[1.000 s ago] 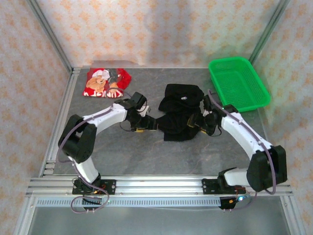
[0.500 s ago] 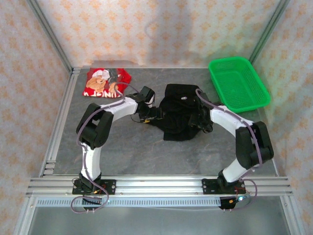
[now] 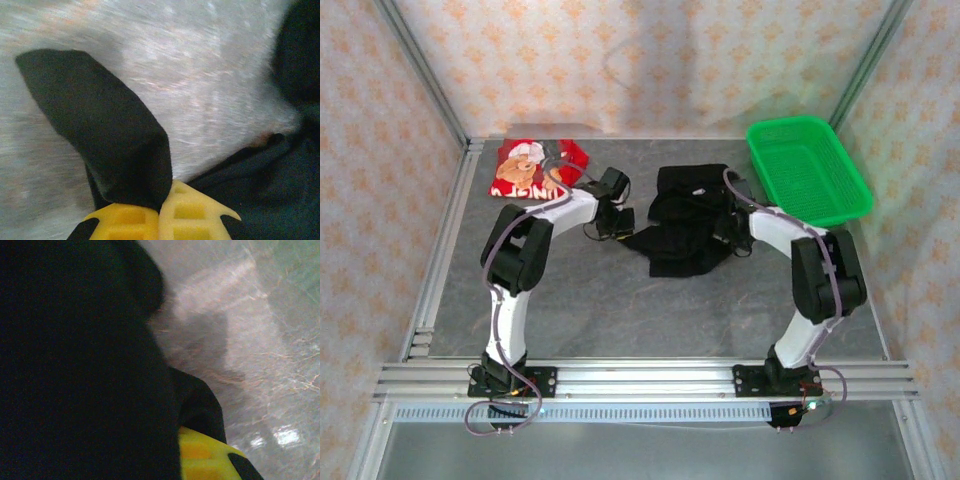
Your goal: Fold and stack the t-shirts
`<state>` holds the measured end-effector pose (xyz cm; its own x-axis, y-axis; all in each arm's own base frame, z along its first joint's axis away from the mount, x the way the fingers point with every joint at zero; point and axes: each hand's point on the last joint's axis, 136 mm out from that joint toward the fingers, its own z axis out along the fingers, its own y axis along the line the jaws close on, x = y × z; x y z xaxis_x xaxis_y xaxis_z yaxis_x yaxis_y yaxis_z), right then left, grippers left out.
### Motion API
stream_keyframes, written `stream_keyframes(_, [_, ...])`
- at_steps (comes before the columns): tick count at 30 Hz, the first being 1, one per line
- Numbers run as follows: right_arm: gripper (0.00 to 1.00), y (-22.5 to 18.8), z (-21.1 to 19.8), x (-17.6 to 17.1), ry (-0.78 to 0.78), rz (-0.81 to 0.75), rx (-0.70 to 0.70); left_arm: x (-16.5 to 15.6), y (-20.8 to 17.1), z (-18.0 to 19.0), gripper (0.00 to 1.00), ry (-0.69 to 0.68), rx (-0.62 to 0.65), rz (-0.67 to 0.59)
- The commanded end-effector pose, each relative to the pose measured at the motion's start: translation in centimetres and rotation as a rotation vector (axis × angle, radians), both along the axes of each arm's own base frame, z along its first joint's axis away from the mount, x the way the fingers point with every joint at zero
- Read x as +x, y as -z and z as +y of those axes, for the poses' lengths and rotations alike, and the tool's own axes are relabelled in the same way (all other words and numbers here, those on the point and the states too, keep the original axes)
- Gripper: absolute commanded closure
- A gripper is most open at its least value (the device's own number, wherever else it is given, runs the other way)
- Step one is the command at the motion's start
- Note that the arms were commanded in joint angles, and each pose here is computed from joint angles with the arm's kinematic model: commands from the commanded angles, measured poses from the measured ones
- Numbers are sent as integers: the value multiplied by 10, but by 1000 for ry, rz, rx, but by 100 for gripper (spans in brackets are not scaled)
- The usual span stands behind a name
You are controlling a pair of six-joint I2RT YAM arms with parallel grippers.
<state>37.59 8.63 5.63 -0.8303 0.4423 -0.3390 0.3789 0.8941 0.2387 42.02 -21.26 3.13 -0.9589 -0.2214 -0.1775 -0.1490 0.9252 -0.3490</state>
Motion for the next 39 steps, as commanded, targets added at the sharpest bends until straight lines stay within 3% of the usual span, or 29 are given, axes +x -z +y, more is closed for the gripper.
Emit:
stream_keyframes(1, [100, -87, 18, 15, 23, -206, 176, 15, -57, 38, 100, -36, 88, -121])
stream_keyframes(6, [100, -146, 33, -15, 23, -222, 332, 38, -135, 69, 100, -127, 57, -288])
stream_keyframes(11, [100, -179, 38, -48, 30, -201, 428, 54, -205, 81, 100, -107, 66, -415])
stream_keyframes(19, [100, -178, 58, -81, 20, -99, 535, 62, -244, 81, 100, -70, 53, -467])
stream_keyframes(28, [100, -195, 90, -105, -112, -26, 635, 8, -299, 96, 100, -66, 41, -550])
stream_keyframes(34, [100, -196, 103, -126, -159, 31, 730, -39, -323, 116, 100, -143, 32, -631])
stream_keyframes(39, [100, -180, 109, -128, -152, 86, 769, -46, -327, 121, 100, -162, 36, -660])
